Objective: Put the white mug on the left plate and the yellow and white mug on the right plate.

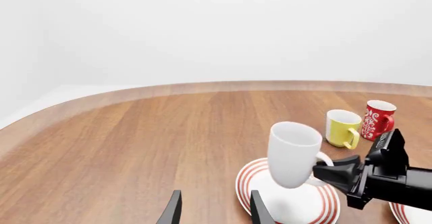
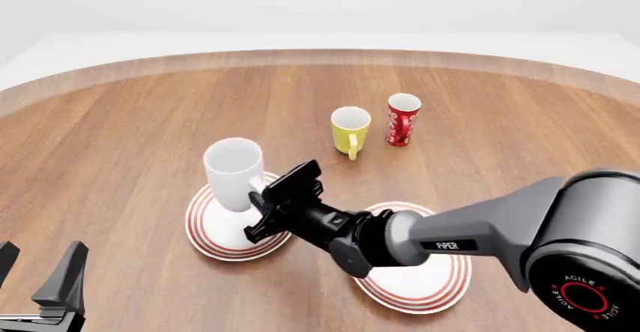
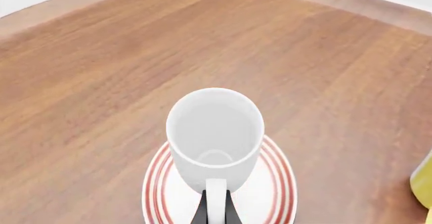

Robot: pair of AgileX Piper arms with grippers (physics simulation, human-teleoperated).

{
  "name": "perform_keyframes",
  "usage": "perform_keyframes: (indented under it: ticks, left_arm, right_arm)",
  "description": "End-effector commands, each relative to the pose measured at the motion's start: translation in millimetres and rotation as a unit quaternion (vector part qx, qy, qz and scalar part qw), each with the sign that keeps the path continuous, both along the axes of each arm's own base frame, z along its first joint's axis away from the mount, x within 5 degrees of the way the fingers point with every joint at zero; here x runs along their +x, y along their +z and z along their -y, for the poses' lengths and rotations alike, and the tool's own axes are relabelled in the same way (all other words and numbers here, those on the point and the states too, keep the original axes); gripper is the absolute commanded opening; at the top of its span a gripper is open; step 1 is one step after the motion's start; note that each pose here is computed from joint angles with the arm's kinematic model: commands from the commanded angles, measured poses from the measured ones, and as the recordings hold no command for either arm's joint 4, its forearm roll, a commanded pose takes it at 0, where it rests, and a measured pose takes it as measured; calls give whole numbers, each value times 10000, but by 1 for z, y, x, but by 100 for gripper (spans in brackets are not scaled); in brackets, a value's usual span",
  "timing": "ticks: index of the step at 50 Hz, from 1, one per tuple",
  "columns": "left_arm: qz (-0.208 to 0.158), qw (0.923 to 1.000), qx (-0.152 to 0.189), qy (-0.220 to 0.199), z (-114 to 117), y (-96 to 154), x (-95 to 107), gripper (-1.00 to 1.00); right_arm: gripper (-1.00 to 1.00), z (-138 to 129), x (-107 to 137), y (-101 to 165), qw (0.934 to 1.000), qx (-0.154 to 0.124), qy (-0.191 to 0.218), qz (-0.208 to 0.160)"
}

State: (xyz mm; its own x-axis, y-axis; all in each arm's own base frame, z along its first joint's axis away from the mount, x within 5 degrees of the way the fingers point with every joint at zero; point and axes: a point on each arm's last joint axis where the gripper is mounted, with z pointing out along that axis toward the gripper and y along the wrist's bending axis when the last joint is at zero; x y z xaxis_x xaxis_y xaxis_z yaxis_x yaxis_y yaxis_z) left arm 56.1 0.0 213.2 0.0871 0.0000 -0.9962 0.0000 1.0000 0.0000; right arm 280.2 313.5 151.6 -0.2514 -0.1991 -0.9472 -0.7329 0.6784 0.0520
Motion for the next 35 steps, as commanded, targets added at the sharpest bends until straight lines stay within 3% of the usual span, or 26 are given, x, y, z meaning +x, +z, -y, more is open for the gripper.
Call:
perform_keyframes:
  ticks: [1,35]
  left_arm:
    - [0,10000,0,0,0,0,0,100]
    - [0,10000,0,0,0,0,0,100]
  right_arm:
    - [-100,-7,4,-3,9999,28,-13,-119]
    - [-100,-9,16,-14,9993,-2,-157,-352]
